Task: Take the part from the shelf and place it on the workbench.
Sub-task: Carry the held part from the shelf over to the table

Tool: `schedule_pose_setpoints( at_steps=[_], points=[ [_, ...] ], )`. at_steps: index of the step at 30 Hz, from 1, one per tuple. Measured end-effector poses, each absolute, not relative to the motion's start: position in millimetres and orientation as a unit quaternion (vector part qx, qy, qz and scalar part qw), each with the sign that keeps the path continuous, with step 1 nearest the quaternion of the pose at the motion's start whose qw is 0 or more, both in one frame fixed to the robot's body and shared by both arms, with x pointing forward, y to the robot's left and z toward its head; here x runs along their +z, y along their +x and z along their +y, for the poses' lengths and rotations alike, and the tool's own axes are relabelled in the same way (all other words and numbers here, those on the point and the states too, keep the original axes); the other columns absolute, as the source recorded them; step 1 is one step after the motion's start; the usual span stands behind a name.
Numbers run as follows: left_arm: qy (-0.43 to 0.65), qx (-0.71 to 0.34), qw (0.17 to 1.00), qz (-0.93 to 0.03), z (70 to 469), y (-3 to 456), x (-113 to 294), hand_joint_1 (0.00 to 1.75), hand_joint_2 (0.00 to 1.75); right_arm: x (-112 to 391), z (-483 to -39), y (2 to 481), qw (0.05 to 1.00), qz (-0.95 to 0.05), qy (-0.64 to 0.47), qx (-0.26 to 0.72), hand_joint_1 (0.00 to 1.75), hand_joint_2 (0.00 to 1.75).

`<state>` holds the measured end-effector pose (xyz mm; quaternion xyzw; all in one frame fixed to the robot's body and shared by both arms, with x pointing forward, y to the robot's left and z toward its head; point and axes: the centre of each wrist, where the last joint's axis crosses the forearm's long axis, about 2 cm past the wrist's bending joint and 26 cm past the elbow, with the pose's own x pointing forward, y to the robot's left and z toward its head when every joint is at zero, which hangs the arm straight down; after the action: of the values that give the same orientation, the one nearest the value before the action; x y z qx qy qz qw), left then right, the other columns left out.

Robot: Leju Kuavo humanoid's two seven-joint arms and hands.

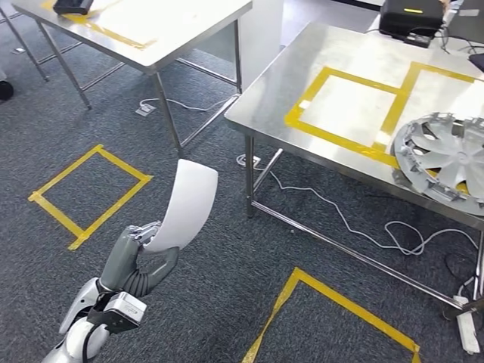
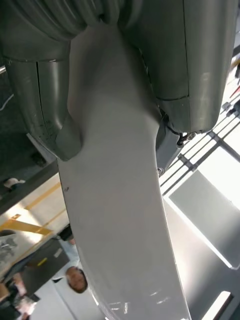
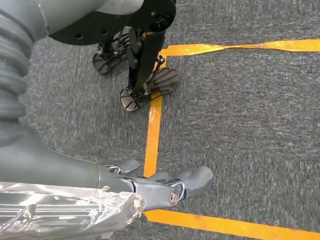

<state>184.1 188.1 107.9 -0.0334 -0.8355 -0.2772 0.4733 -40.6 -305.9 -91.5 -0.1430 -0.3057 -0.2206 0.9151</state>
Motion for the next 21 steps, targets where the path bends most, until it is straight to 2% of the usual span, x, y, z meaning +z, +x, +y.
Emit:
schedule_pose_setpoints(
  at_steps=[21],
  points=[
    [-0.040,-0.290,0.467,-0.834,186.1,187.6,110.0,1.75,1.75,-91.3,-306.3,-42.4,0.919,-0.304,-0.138,-0.211,0.00,1.75]
  ],
)
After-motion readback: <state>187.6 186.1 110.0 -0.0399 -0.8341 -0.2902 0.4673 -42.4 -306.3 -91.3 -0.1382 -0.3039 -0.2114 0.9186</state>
